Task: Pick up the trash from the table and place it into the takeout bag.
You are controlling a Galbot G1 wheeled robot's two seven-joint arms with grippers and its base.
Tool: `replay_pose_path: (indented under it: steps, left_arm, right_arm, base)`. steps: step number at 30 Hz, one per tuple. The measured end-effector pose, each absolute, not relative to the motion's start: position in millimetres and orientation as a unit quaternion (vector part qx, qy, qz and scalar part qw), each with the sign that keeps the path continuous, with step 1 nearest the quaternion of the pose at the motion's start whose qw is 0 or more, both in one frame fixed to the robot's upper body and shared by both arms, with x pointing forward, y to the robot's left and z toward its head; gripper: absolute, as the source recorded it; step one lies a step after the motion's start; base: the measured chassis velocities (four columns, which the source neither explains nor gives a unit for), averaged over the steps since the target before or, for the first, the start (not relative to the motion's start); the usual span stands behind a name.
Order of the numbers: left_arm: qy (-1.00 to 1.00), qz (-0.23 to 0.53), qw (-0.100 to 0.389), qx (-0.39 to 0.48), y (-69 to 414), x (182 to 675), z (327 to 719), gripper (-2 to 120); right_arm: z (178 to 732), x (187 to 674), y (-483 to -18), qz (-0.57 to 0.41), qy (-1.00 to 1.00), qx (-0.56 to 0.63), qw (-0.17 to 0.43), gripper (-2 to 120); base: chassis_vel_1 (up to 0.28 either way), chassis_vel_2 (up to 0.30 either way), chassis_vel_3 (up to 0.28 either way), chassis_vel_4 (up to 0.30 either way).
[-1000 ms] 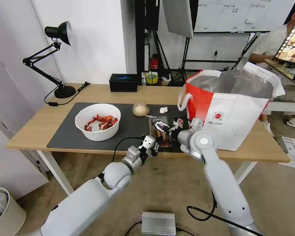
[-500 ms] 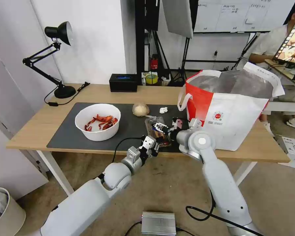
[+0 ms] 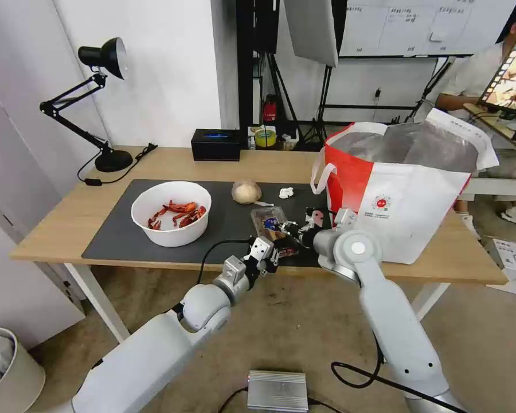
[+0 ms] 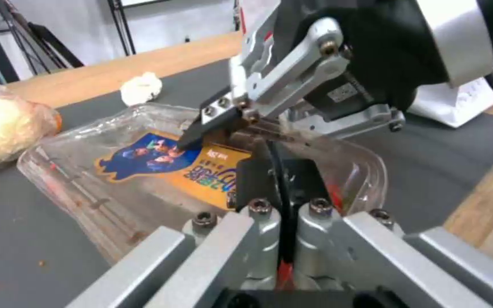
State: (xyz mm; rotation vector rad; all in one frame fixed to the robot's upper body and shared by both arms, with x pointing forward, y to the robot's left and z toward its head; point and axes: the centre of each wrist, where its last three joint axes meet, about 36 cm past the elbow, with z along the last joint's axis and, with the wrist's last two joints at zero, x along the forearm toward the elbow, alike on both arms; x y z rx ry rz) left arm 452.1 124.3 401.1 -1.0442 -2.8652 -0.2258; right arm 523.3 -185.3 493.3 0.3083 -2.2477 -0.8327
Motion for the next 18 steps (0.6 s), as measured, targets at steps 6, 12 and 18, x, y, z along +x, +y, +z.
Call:
replay_pose_path:
  steps: [6, 12, 18]
  left_arm:
    - [-0.937, -0.074, 0.041, -0.34, 123.5, 452.1, 401.4, 0]
    - [-0.938, -0.072, 0.039, -0.338, 123.9, 451.2, 401.3, 0]
    - [-0.941, -0.065, 0.032, -0.331, 133.1, 447.4, 408.9, 0]
  right_arm:
    - [495.2, 522.8, -186.2, -0.323, -0.869, 0.119, 0.354, 0]
    - [493.4, 521.1, -188.0, -0.327, -0.868, 0.116, 0.357, 0]
    - [491.6, 519.7, -187.0, -0.332, -0.865, 0.115, 0.358, 0]
  base:
    - [0.0, 0.0, 0.0, 0.0]
    - [0.0, 0.0, 0.0, 0.0]
    - [0.0, 0.0, 0.0, 0.0]
